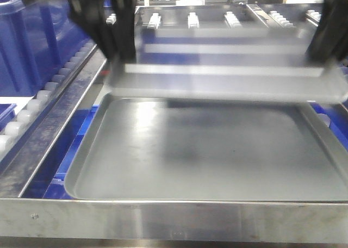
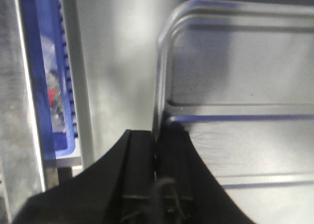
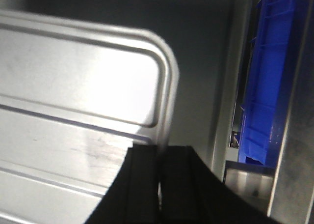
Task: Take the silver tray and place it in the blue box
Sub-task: 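Lift the small silver tray up out of the larger tray with both grippers, then hold the tray level with both grippers while the base turns away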
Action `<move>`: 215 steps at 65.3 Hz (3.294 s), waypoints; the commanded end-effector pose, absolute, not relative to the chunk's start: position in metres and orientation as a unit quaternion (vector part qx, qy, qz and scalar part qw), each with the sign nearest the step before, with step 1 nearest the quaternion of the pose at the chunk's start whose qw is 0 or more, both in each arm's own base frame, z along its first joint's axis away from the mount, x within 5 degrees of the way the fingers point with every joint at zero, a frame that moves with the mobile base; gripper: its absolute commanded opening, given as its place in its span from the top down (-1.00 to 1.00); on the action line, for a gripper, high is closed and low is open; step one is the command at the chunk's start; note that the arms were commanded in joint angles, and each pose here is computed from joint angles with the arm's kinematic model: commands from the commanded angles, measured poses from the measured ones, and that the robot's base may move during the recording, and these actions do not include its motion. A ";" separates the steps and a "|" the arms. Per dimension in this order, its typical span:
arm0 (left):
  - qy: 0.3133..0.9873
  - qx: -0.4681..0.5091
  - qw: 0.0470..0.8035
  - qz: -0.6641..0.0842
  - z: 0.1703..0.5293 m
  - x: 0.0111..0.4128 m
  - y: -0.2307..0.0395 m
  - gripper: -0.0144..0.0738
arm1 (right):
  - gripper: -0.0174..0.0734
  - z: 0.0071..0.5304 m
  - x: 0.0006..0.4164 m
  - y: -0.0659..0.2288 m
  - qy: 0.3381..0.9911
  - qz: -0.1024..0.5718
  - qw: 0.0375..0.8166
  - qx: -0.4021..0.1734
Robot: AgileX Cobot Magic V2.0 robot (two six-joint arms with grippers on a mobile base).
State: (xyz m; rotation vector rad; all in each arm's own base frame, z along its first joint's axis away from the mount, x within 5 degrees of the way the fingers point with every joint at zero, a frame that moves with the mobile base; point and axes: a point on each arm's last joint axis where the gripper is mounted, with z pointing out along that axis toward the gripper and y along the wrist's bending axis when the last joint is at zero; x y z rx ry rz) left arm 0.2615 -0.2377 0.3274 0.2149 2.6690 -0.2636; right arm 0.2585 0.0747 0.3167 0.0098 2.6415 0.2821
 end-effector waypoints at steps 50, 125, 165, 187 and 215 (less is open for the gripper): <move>0.947 0.088 0.296 -0.088 0.394 0.235 -0.226 0.89 | 0.49 0.368 0.237 0.086 0.954 0.041 0.296 -0.015; 0.947 0.088 0.296 -0.087 0.394 0.235 -0.226 0.90 | 0.49 0.367 0.235 0.085 0.957 0.037 0.286 -0.014; 0.947 0.088 0.296 -0.087 0.394 0.235 -0.226 0.90 | 0.49 0.367 0.235 0.085 0.957 0.037 0.286 -0.014; 0.947 0.088 0.296 -0.087 0.394 0.235 -0.226 0.90 | 0.49 0.367 0.235 0.085 0.957 0.037 0.286 -0.014; 0.947 0.088 0.296 -0.087 0.394 0.235 -0.226 0.90 | 0.49 0.367 0.235 0.085 0.957 0.037 0.286 -0.014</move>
